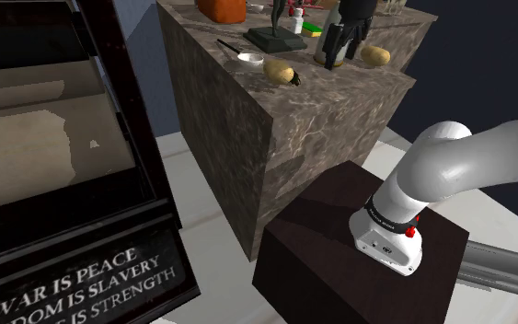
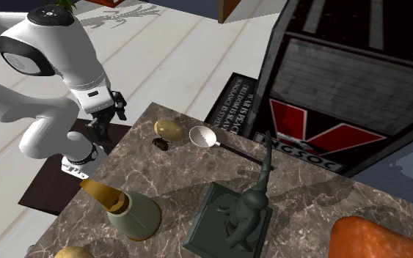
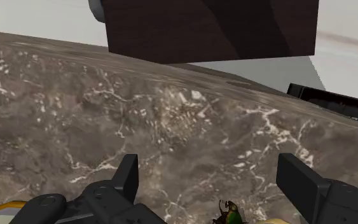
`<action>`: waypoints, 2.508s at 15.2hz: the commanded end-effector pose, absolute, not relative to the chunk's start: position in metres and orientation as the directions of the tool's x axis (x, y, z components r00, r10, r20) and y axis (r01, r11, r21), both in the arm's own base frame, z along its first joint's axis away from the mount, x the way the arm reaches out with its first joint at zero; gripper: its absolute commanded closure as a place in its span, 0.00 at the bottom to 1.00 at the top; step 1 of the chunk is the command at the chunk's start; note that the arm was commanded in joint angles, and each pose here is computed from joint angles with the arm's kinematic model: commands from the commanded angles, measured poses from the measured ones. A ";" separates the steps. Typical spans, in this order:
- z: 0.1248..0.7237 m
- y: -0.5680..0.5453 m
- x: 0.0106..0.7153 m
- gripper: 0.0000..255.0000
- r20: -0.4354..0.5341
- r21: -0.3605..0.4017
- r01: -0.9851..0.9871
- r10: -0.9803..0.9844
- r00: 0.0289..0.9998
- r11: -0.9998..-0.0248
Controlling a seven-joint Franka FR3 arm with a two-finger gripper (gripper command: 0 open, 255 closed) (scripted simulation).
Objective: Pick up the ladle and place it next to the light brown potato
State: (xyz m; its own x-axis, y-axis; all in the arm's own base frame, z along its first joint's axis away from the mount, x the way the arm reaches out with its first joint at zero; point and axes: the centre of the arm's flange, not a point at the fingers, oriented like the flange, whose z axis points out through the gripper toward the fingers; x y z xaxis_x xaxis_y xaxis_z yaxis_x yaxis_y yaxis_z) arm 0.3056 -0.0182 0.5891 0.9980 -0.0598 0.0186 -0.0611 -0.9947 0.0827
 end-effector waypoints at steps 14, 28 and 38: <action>0.565 -0.006 0.466 0.00 0.067 0.002 -0.167 -0.166 0.984 -0.986; 0.549 -0.011 0.640 0.00 0.108 -0.089 -0.273 -0.282 0.953 -0.958; 0.508 -0.010 0.658 0.00 0.111 -0.096 -0.280 -0.290 0.951 -0.955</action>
